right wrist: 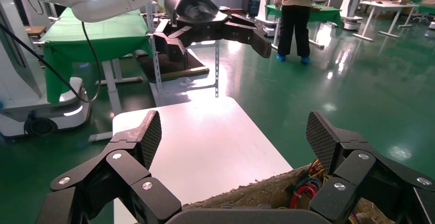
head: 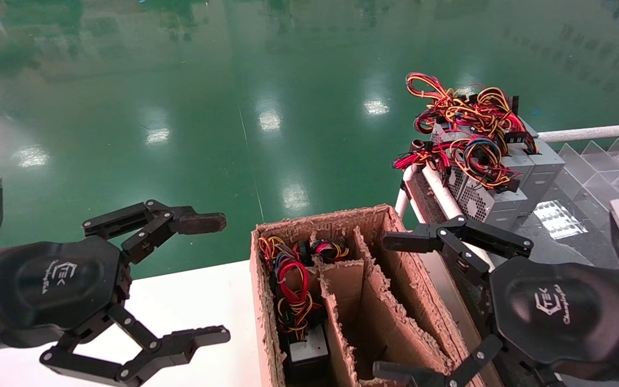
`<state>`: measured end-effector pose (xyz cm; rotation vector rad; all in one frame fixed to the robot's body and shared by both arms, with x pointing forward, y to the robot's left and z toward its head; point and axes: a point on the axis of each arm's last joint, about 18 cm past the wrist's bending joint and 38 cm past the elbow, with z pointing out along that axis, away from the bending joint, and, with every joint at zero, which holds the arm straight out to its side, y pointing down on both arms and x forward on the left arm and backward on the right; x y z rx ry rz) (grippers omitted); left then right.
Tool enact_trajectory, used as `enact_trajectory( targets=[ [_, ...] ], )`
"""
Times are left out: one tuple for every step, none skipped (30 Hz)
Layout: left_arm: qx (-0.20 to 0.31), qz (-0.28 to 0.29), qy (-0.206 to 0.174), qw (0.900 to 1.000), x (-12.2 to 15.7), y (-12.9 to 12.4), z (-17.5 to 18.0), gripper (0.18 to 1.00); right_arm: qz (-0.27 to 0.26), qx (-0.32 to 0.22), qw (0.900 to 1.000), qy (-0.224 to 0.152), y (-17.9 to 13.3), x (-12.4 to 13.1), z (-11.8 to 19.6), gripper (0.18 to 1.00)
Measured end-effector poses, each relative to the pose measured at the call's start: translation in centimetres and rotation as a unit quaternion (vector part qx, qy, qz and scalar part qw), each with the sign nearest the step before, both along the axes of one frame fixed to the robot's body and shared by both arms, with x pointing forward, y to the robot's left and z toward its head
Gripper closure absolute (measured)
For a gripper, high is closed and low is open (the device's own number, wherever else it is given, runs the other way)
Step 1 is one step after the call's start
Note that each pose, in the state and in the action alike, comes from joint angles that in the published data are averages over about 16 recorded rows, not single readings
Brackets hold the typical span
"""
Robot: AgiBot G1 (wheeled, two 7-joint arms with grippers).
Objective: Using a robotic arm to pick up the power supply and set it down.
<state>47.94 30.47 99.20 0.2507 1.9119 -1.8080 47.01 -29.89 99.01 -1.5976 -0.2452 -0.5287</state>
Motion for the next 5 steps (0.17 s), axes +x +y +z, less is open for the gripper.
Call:
enact_trajectory(
  targets=[
    [0.000, 0.000, 0.000, 1.0000, 0.00, 0.00, 0.00, 0.184, 0.000, 0.000, 1.000, 0.000, -0.01, 0.01, 0.00, 0.178],
    [0.000, 0.000, 0.000, 1.0000, 0.00, 0.00, 0.00, 0.184, 0.000, 0.000, 1.000, 0.000, -0.02, 0.02, 0.01, 0.178],
    [0.000, 0.000, 0.000, 1.0000, 0.00, 0.00, 0.00, 0.184, -0.001, 0.000, 1.000, 0.000, -0.03, 0.04, 0.01, 0.178],
    [0.000, 0.000, 0.000, 1.0000, 0.00, 0.00, 0.00, 0.184, -0.001, 0.001, 1.000, 0.000, -0.04, 0.06, 0.02, 0.178],
    [0.000, 0.000, 0.000, 1.0000, 0.00, 0.00, 0.00, 0.184, -0.002, 0.001, 1.000, 0.000, -0.05, 0.07, 0.03, 0.178]
  ],
)
